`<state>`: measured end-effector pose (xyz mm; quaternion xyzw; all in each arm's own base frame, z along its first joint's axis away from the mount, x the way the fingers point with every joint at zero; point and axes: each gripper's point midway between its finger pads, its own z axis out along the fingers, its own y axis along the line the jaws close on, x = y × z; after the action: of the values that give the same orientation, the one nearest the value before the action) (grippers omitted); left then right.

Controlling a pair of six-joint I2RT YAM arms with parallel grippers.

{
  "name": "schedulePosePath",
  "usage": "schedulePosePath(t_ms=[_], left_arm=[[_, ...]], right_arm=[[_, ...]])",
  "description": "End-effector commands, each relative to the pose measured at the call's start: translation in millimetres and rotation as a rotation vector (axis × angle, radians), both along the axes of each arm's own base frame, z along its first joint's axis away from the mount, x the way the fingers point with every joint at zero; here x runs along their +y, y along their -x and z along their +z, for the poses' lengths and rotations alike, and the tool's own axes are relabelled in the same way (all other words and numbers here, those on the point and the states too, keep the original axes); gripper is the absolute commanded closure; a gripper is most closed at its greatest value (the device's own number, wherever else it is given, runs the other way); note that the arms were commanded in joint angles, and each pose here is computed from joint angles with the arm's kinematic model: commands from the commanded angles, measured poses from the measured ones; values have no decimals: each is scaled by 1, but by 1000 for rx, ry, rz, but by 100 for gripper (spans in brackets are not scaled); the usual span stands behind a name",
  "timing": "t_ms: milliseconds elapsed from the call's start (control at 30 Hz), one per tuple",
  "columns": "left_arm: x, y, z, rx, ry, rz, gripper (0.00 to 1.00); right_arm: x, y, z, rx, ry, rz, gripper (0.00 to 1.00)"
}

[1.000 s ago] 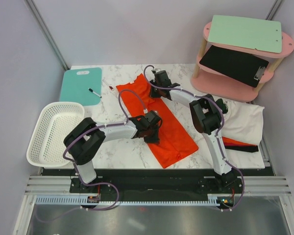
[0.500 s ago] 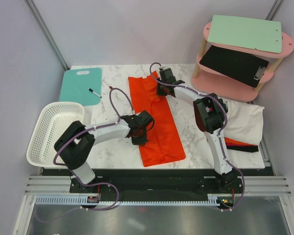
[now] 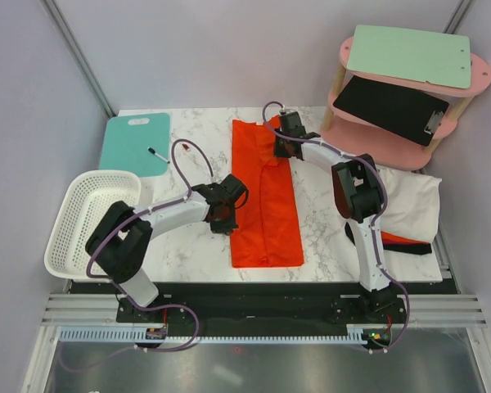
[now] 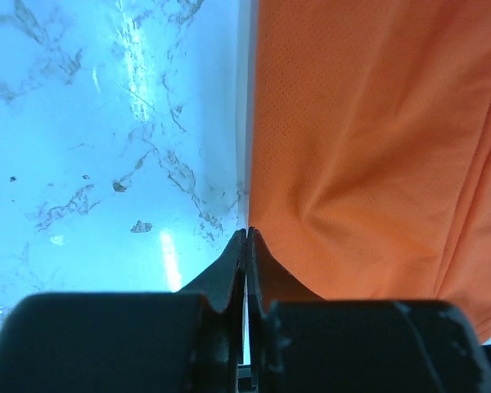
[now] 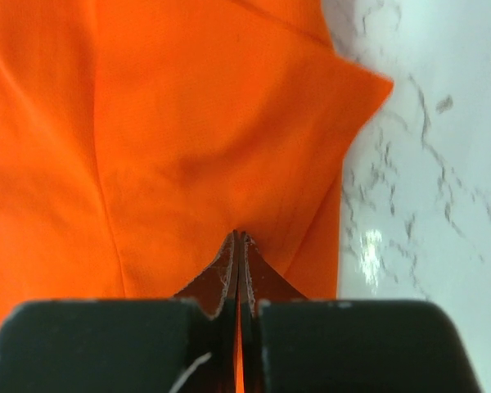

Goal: Fold and stack the t-shirts
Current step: Fold the tshirt

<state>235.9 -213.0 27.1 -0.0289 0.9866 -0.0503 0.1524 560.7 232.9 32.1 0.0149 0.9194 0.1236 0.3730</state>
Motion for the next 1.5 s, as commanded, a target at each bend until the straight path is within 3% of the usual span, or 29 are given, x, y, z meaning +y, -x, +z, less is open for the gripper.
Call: schedulePosePath(t_ms=[0, 67, 100, 133, 200, 233, 333, 467, 600, 700, 867, 1100, 1467], left_arm=[[0, -19, 46, -167, 34, -32, 92], [9, -17, 52, -194, 29, -6, 75], [11, -15, 55, -200, 37, -1, 35], [12, -13, 63, -221, 58, 5, 19], [17, -5, 61, -217, 65, 10, 14], [18, -3, 65, -228, 86, 22, 13], [21, 12, 57, -214, 133, 24, 0], [9, 29, 48, -184, 254, 2, 0], [-1, 45, 38, -146, 359, -7, 0], [-5, 52, 29, -121, 400, -7, 3], [-6, 60, 17, -79, 400, -17, 7], [-14, 71, 9, -33, 418, -49, 12], [-26, 89, -9, 40, 402, -98, 28]], right_arm=[[7, 5, 80, -161, -76, 50, 100], [4, 16, 123, -222, -100, 53, 100], [-3, 29, 116, -197, -92, 48, 99], [-7, 41, 142, -232, -110, 48, 95], [-19, 73, 126, -176, -99, 40, 92], [-25, 87, 148, -206, -122, 31, 87], [-33, 139, 135, -148, -168, 64, 73], [-41, 196, 106, -57, -192, 113, 59], [-58, 251, 80, 57, -189, 110, 30], [-58, 285, 67, 139, -237, 125, 21], [-56, 339, 35, 316, -316, 147, 19], [-53, 386, 14, 479, -404, 141, 19], [-51, 407, 4, 543, -468, 119, 24]])
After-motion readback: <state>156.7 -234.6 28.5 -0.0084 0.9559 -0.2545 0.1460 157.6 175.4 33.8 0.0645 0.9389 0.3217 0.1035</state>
